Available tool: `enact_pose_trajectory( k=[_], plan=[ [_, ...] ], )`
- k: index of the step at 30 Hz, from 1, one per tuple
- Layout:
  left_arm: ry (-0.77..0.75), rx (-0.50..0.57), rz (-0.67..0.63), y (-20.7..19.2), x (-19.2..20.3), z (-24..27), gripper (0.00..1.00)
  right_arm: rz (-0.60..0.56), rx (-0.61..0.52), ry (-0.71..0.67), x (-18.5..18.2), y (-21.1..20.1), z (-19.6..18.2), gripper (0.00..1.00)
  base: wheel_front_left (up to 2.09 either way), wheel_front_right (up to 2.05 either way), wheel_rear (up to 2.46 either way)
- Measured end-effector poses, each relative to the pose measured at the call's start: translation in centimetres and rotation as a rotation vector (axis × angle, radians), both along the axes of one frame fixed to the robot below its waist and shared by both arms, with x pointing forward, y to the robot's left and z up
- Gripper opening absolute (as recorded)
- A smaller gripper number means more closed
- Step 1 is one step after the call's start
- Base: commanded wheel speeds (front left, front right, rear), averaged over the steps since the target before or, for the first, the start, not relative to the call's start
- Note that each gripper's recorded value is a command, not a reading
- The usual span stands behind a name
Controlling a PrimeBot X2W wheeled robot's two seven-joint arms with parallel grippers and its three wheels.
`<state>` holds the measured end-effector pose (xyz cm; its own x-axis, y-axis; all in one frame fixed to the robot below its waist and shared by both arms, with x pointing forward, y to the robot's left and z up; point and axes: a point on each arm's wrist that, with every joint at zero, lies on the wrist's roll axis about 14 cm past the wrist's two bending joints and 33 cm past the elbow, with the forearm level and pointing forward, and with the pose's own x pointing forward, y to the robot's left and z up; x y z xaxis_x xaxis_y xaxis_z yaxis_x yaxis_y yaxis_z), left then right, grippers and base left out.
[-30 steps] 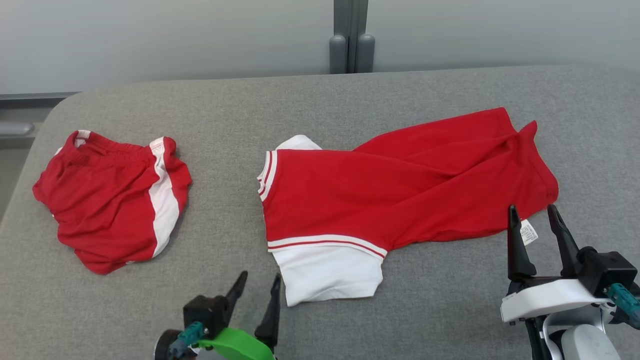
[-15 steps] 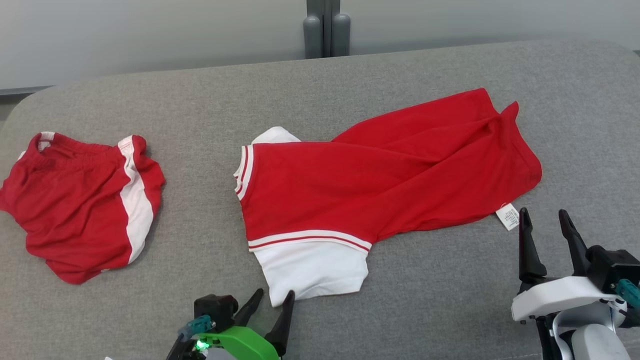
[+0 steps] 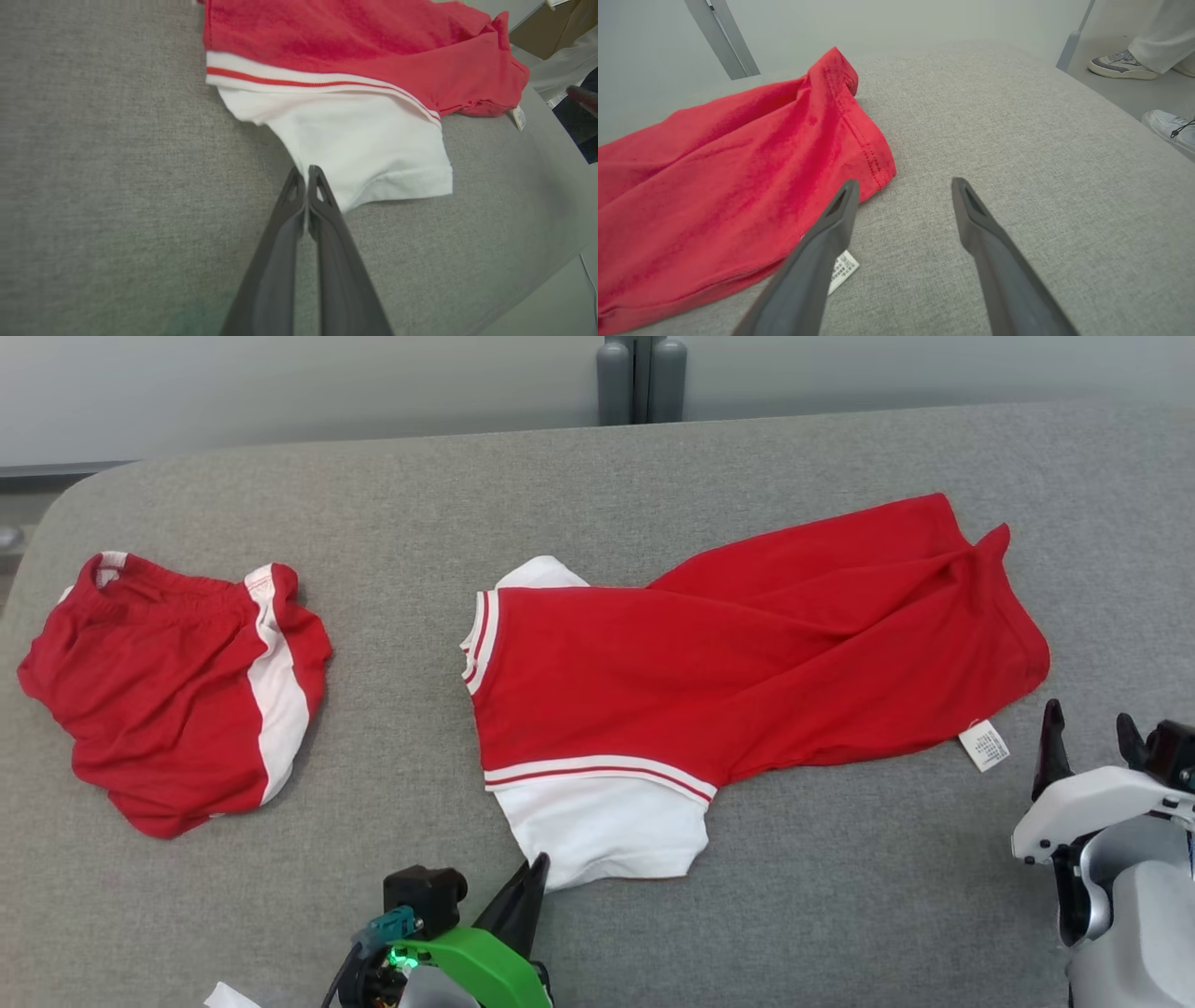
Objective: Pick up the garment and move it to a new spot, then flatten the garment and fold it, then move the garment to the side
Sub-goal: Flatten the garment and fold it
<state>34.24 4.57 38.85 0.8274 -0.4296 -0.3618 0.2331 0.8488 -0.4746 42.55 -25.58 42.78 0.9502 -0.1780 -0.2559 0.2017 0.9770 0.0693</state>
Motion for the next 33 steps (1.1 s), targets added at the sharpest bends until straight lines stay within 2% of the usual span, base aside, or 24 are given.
enact_pose_trajectory(
  k=[3,9,16,18,19,22,23,28,33],
  plan=[
    [-0.013,-0.004,0.017,0.4,0.2,0.3,0.00,-0.008,0.011,0.055,1.2,-0.1,-0.9,1.00,0.00,0.00,0.00],
    [-0.045,-0.016,0.041,0.9,1.0,1.1,0.00,0.024,-0.039,0.184,3.1,-0.3,-2.9,1.00,0.00,0.00,0.00],
    [-0.055,-0.024,0.059,1.2,1.3,1.4,0.00,0.107,0.003,0.307,4.4,2.6,-5.3,1.00,0.00,0.00,0.00],
    [-0.060,-0.024,0.060,1.2,1.4,1.5,0.00,0.124,-0.001,0.326,4.6,2.8,-5.4,0.55,0.00,0.00,0.00],
    [-0.064,-0.024,0.062,1.2,1.5,1.6,0.00,0.130,-0.003,0.334,4.7,2.8,-5.4,0.46,0.00,0.00,0.00],
    [-0.077,-0.034,0.066,1.2,1.7,2.0,0.00,0.135,0.008,0.335,5.1,2.9,-5.2,0.29,0.00,0.00,0.00],
    [-0.083,-0.038,0.068,1.2,1.8,2.2,0.00,0.135,0.010,0.329,5.3,2.8,-5.1,0.00,0.00,0.00,0.00],
    [-0.127,-0.049,0.079,1.4,2.8,3.4,0.00,0.127,0.013,0.266,5.9,2.3,-3.8,0.00,0.00,0.00,0.00],
    [-0.229,-0.098,0.111,1.8,4.6,6.8,0.00,0.124,0.060,0.150,6.7,2.8,-1.2,0.00,0.00,0.00,0.00]
  ],
)
